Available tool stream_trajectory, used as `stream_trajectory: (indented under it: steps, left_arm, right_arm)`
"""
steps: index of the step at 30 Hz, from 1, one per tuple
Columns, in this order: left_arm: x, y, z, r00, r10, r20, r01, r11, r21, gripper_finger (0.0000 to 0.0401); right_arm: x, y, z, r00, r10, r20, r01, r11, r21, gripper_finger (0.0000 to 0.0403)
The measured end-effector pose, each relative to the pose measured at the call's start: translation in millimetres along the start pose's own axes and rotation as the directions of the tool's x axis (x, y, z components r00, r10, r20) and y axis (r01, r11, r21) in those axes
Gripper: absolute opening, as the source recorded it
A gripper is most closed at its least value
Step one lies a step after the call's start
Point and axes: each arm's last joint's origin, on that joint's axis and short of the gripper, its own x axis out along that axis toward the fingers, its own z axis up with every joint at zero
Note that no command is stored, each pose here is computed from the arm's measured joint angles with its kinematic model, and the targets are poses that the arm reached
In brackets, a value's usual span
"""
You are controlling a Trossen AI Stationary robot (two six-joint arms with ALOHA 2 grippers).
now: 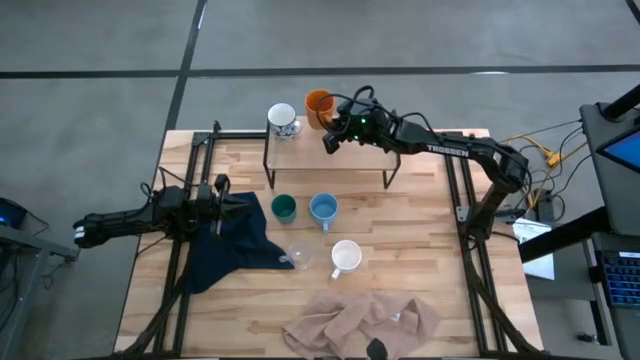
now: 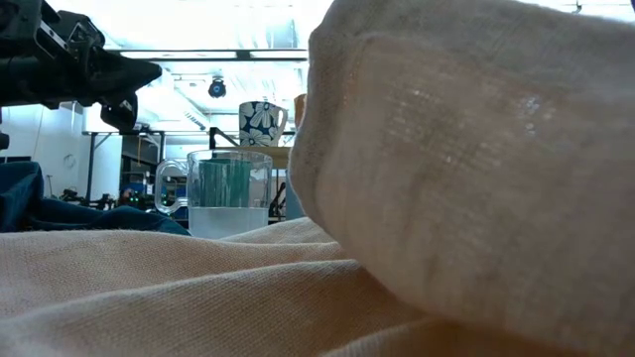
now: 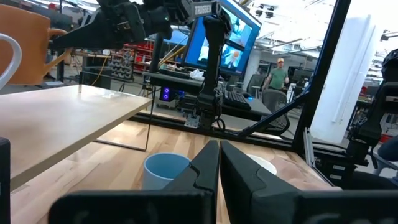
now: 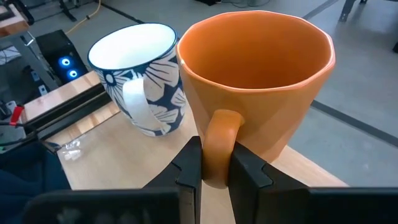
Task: Stack small to large cups/mugs on shelf
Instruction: Put the orange mug on the shelf
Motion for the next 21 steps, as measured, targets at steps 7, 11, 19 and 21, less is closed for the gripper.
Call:
stream_trajectory:
  steps: [7,11,19,21]
  left_arm:
    - [0.2,0.0,-0.2,1.0,0.0,-0.002,0.0,1.0,0.0,0.0]
    - [0.2,0.1,-0.3,1.0,0.001,-0.003,-0.001,1.0,0.0,0.0]
    - [0.2,0.1,-0.2,1.0,0.001,-0.003,-0.001,1.0,0.0,0.0]
    - [0.2,0.1,-0.3,1.0,0.001,-0.003,-0.001,1.0,0.0,0.0]
  right_arm:
    - [3.2,-1.0,0.2,1.0,0.017,0.011,-0.017,1.0,0.009,0.0041]
    - [3.2,-0.9,0.7,1.0,0.02,0.016,-0.021,1.0,0.01,0.0041]
    - [3.2,-0.3,0.5,0.999,0.04,0.01,-0.04,0.999,0.009,0.0041]
    - [3.2,-0.3,0.5,0.999,0.041,0.01,-0.042,0.999,0.009,0.0041]
